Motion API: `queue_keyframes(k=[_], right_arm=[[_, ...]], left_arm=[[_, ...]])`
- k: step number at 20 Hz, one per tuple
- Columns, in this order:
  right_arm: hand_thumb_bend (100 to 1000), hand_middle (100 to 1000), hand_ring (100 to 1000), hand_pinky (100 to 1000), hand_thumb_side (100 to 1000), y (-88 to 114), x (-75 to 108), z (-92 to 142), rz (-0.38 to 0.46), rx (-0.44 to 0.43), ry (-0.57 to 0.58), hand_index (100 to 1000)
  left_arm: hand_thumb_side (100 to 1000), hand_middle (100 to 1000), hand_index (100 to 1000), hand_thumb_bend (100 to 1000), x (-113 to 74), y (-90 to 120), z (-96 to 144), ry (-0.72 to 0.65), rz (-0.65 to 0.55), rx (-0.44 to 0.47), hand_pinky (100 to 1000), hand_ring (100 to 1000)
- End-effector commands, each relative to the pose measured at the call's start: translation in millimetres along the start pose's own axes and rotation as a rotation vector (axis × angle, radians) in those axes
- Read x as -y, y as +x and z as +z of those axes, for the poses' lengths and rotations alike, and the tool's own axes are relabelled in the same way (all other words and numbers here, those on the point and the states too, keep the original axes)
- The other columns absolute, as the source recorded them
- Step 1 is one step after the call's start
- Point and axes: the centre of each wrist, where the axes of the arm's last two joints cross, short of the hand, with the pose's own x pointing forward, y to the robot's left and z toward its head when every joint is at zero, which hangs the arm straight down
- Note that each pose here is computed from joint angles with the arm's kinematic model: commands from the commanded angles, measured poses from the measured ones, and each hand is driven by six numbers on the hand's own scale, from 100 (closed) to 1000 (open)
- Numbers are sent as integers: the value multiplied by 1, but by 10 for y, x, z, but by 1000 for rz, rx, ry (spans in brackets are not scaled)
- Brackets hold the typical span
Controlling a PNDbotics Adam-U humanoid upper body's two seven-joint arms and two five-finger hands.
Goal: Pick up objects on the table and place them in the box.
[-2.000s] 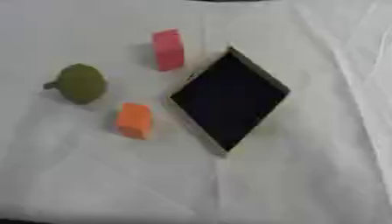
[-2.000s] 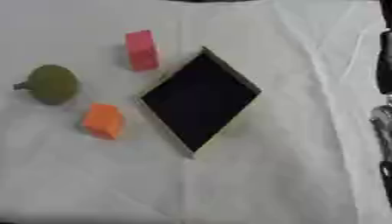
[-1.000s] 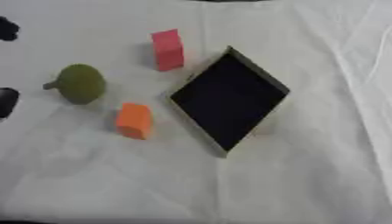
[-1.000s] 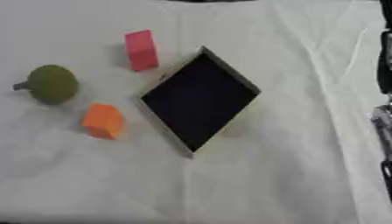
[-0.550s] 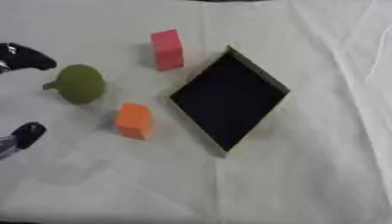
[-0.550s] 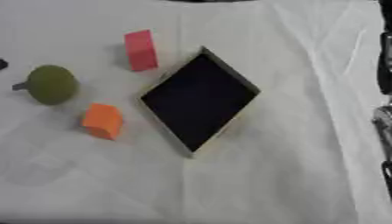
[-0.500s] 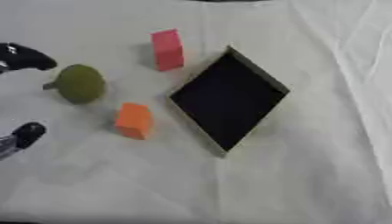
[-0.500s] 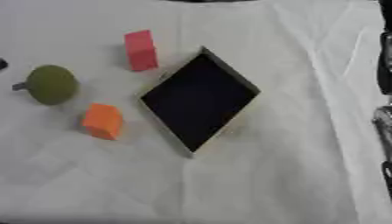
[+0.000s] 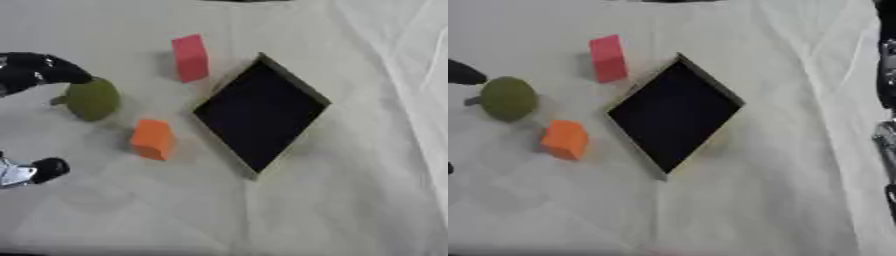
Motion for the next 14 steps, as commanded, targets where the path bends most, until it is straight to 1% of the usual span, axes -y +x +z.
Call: queue_keyframes(k=[1,5,10,14], right_arm=[[100,728,904,856,604,61,39,-63,9,25,26,809],[100,728,904,856,604,60,35,-59,7,21,27,809],[100,727,904,856,604,59,35,-57,5,21,27,809],[100,727,904,857,604,59,33,-55,4,19,27,809]], left_arm=[[653,847,959,560,-112,31,-5,-55,-34,-16,942,858],[615,851,955,605,-127,27,-6,-70,-52,-58,956,870],[626,840,950,606,-186,18,-5,-32,-22,-158,957,871],[614,834,943,605,-262,28,-44,-36,22,-214,956,869]])
